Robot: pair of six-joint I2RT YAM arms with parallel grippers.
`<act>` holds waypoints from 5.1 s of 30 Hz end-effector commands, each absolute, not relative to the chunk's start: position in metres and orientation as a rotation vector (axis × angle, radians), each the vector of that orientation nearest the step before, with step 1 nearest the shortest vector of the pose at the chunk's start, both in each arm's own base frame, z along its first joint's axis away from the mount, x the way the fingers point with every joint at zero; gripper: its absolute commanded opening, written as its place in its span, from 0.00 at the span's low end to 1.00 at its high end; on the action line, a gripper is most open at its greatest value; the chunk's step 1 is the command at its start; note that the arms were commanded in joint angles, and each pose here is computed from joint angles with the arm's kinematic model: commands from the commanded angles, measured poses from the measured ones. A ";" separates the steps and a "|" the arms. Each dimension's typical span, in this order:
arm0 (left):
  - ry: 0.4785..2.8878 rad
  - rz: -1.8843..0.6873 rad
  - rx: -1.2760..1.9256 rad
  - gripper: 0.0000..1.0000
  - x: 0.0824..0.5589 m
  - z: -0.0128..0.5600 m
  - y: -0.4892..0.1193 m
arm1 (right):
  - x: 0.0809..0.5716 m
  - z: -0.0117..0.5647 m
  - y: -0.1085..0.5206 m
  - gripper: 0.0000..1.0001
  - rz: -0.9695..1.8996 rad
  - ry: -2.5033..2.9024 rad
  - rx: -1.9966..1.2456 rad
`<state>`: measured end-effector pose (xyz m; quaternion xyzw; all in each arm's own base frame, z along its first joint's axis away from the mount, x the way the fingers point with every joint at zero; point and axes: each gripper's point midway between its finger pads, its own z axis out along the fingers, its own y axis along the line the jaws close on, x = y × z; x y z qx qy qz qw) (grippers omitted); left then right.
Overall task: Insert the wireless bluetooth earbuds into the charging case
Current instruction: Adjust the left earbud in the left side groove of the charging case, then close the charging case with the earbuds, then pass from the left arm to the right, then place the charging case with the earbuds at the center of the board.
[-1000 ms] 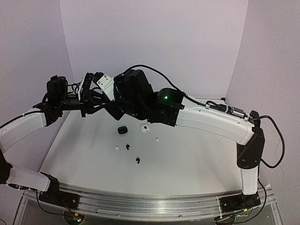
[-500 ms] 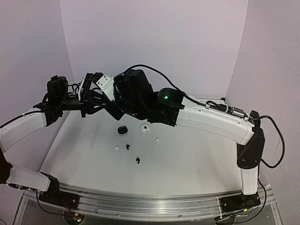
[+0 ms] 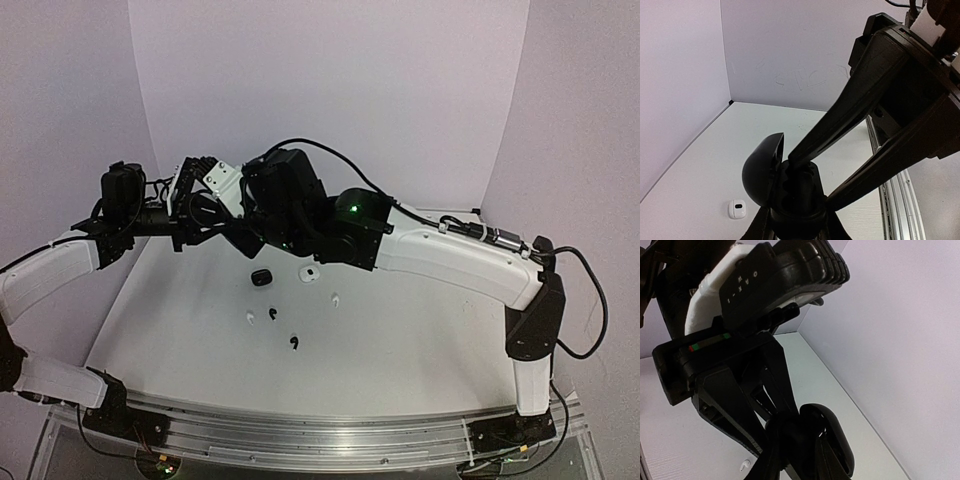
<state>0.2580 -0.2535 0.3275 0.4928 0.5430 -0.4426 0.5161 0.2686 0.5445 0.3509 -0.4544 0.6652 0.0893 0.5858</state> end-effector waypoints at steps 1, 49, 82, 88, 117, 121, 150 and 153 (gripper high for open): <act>1.138 -1.115 1.287 0.00 0.232 0.359 -0.262 | 0.275 0.376 0.543 0.26 0.272 1.523 -0.993; 1.148 -0.918 1.259 0.00 0.257 0.350 -0.260 | 0.299 0.399 0.486 0.33 0.690 1.742 -0.707; 1.220 -1.514 1.013 0.00 0.240 0.398 -0.264 | 0.267 0.414 0.507 0.47 1.299 1.576 -0.893; 1.199 -1.505 1.024 0.00 0.239 0.400 -0.264 | 0.270 0.415 0.510 0.42 1.297 1.574 -0.886; 1.409 -1.106 0.954 0.99 0.284 0.348 -0.258 | 0.340 0.375 0.411 0.00 1.184 1.811 -0.641; 1.431 -0.970 0.968 0.99 0.290 0.336 -0.251 | 0.376 0.322 0.350 0.00 1.149 2.026 -0.546; 1.552 -0.996 1.027 0.99 0.314 0.302 -0.263 | 0.488 0.048 0.183 0.00 1.235 2.706 -0.312; 1.568 -0.992 1.030 0.99 0.318 0.298 -0.264 | 0.490 0.040 0.177 0.02 1.233 2.717 -0.305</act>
